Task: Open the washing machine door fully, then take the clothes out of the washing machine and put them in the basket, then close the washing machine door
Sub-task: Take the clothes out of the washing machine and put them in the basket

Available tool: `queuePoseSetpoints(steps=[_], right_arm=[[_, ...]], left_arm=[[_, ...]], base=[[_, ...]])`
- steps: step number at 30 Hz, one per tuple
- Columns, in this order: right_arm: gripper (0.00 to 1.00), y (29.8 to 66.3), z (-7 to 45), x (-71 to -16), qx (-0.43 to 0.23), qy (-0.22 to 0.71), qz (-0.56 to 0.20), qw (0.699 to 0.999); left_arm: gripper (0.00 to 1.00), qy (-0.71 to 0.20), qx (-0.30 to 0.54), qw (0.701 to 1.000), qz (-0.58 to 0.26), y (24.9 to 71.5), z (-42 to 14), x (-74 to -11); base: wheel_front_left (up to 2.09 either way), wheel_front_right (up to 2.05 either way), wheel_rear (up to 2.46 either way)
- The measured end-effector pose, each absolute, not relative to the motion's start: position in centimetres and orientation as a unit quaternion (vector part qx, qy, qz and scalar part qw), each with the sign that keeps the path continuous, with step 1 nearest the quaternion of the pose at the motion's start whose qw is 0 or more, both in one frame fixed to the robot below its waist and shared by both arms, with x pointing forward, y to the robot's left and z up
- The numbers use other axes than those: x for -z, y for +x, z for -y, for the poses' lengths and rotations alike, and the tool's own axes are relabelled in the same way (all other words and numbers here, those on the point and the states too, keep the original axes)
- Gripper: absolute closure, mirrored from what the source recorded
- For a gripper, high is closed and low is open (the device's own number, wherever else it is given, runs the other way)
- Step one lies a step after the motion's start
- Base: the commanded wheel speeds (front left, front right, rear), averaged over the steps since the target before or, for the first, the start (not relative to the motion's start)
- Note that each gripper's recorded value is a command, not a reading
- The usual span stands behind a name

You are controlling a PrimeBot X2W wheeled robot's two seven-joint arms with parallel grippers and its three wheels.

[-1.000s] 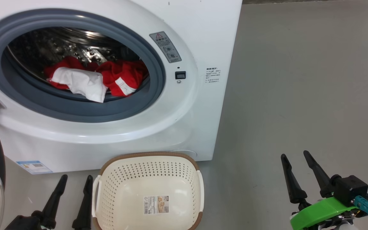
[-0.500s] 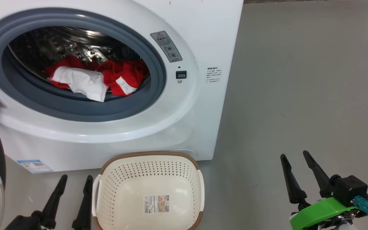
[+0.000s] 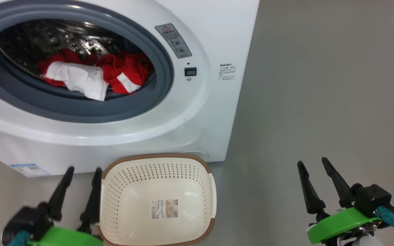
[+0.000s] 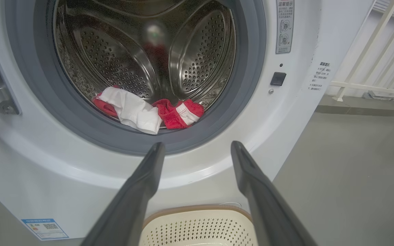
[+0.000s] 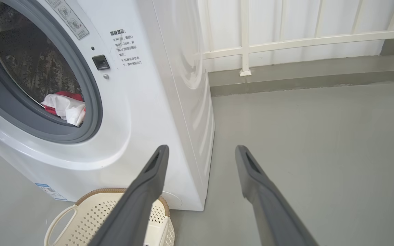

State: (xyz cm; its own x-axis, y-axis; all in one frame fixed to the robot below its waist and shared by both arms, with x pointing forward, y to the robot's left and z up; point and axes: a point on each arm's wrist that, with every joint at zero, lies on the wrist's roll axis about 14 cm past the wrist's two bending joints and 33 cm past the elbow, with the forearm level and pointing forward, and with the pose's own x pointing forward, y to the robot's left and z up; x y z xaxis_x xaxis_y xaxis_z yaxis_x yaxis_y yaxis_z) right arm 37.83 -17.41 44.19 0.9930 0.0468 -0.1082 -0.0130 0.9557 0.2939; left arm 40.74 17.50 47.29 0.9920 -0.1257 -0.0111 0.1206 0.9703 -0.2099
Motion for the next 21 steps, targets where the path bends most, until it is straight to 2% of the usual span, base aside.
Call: queuePoseSetpoints(steps=[11,21], right_arm=[[0.0,40.0,16.8,-42.9,-0.022,0.141,-0.072,0.987],[0.0,41.0,17.1,-41.2,-0.015,0.143,-0.091,0.985]], left_arm=[[0.0,-0.065,0.093,0.994,-0.003,49.7,-16.0,-48.0],[0.0,-0.028,0.087,0.993,-0.077,56.4,-15.4,-44.0]], base=[[0.0,0.0,0.0],[0.0,0.0,0.0]])
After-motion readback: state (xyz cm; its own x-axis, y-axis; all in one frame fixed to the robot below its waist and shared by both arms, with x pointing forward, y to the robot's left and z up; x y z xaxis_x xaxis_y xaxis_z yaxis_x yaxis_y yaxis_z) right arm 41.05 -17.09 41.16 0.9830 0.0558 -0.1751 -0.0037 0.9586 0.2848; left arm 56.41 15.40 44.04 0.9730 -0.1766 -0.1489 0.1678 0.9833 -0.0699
